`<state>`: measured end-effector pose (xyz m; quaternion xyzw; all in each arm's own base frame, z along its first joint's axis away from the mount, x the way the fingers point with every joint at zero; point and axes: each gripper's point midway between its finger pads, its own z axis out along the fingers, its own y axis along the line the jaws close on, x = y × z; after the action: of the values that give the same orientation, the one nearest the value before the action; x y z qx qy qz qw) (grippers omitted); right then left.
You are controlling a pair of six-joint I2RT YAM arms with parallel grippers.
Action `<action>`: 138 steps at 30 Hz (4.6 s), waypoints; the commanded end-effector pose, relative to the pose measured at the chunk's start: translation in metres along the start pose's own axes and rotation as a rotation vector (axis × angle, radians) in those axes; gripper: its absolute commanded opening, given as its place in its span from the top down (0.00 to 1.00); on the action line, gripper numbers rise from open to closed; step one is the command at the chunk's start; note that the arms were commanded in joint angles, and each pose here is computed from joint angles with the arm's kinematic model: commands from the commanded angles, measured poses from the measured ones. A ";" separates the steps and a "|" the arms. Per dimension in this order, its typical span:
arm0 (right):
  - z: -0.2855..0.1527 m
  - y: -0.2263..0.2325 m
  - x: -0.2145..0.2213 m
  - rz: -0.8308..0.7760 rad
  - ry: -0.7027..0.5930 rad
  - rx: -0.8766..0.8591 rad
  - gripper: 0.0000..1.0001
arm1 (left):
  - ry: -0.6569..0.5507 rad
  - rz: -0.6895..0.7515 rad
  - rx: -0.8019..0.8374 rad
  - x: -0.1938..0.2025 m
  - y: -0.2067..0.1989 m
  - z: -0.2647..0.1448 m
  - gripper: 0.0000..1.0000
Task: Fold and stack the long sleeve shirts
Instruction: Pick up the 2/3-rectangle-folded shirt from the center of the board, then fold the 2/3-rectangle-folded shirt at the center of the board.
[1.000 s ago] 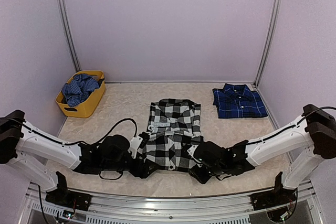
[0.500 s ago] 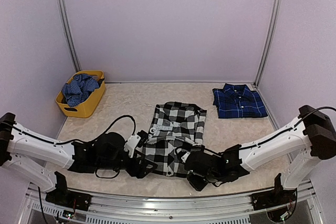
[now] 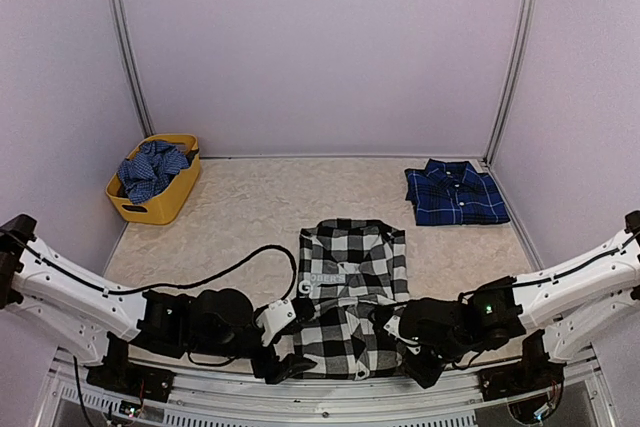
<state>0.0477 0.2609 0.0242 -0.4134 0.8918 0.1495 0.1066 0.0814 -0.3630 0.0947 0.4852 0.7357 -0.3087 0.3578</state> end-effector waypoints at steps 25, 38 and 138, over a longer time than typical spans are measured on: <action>-0.049 0.011 -0.006 0.052 -0.081 -0.088 1.00 | 0.169 0.292 -0.103 0.038 -0.021 0.031 0.48; -0.047 0.012 0.003 0.060 -0.047 -0.108 1.00 | 0.183 0.303 -0.069 0.034 -0.031 0.034 0.96; -0.099 0.028 -0.088 0.041 -0.252 -0.619 1.00 | -0.062 -0.555 0.409 -0.069 0.040 -0.059 1.00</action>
<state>0.0984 0.3035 0.1414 -0.3977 0.7984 0.4381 0.1117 0.1296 -0.3420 0.1597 0.3468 0.7537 -0.5332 0.1653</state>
